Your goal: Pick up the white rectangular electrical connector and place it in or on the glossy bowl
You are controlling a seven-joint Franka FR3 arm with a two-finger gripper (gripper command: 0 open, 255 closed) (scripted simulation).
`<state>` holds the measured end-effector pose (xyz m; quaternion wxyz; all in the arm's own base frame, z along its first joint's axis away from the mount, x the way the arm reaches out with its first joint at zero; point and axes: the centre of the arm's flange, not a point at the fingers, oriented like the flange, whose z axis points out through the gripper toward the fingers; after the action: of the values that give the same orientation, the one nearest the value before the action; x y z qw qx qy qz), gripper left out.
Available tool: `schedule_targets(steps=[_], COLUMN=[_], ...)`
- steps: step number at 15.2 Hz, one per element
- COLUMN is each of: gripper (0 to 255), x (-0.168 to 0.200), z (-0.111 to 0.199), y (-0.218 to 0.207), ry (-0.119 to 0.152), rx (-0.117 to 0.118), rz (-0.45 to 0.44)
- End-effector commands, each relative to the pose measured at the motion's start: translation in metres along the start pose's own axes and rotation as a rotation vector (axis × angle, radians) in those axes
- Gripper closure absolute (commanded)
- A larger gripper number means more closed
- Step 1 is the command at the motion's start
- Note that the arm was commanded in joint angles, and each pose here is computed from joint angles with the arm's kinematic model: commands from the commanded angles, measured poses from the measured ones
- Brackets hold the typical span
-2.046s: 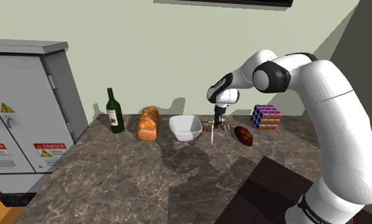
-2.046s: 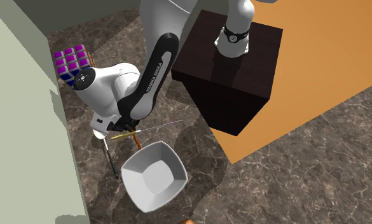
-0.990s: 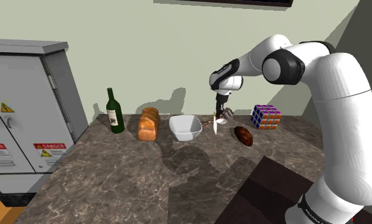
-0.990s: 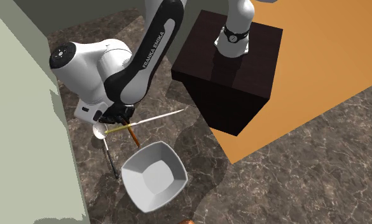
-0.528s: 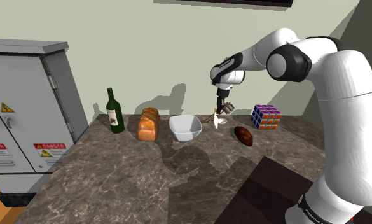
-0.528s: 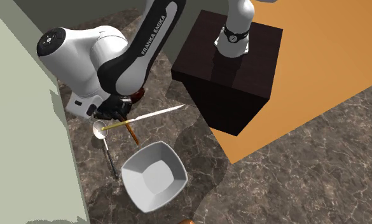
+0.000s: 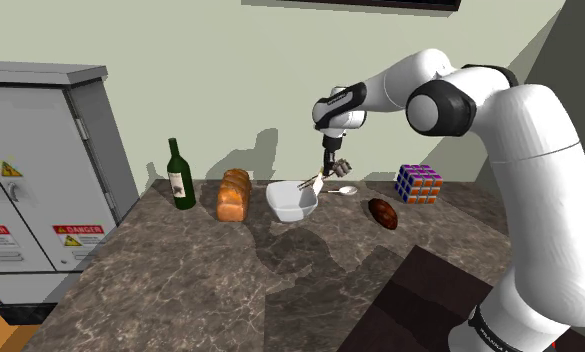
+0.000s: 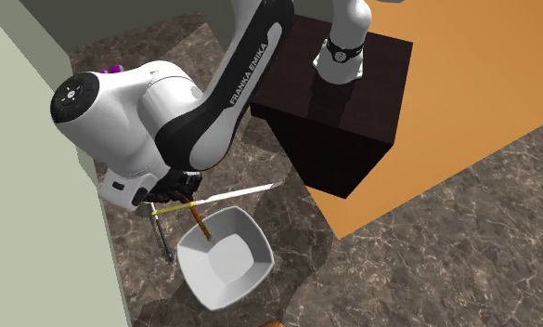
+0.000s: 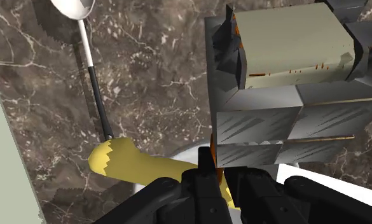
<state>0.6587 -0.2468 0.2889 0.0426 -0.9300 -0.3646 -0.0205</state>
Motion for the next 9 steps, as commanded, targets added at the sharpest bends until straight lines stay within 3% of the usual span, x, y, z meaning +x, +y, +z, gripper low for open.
schedule_targets(steps=[1, 8, 9], gripper=[255, 255, 255], x=[0.028, 0.123, 0.123], z=[0.002, 0.007, 0.012], y=[-0.005, -0.012, -0.012], ry=[0.0, 0.0, 0.0], rx=[0.0, 0.0, 0.0], rz=[0.001, 0.001, 0.001])
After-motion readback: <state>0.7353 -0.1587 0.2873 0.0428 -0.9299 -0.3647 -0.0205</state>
